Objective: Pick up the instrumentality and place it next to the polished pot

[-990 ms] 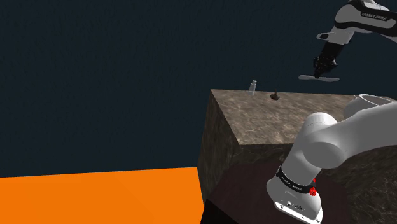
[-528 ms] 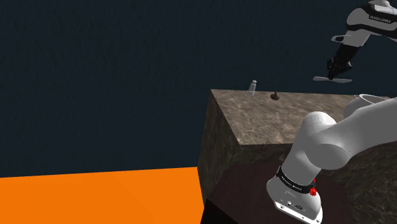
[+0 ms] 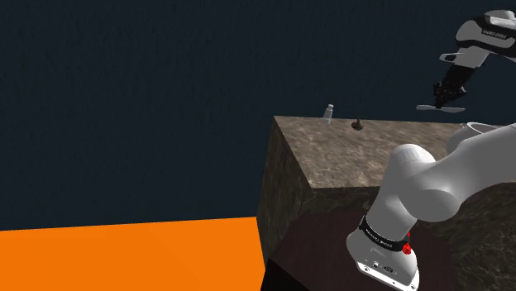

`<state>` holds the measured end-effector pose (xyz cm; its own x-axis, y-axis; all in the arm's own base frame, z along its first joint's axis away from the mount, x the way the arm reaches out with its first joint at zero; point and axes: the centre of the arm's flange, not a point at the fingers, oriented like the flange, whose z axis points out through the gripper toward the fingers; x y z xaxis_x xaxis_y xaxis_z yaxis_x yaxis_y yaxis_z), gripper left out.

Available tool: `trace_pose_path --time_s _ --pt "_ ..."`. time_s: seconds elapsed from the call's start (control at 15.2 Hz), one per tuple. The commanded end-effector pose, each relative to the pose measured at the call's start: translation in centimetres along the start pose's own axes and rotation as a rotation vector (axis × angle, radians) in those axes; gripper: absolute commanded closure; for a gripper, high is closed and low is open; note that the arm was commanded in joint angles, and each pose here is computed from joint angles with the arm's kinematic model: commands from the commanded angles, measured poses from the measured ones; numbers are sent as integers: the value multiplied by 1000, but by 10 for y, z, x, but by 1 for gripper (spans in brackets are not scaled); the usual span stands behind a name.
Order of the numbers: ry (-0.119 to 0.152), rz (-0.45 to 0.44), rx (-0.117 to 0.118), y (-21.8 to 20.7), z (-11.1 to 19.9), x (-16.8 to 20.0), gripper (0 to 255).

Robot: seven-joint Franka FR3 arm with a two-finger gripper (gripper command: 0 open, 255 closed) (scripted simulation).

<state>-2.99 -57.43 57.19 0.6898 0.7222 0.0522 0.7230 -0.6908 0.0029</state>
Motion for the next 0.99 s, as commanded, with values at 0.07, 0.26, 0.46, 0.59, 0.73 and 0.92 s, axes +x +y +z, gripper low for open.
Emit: trace_pose_path --time_s 0.07,0.26,0.46,0.59,0.73,0.92 --pt "0 0 0 -1 16 0 255" --pt "0 0 0 -1 32 -1 255" --pt "0 0 0 -1 47 -2 255" --pt "0 0 0 -1 58 -3 255" --pt "0 0 0 -1 69 -3 255" --pt "0 0 0 -1 84 -4 255"
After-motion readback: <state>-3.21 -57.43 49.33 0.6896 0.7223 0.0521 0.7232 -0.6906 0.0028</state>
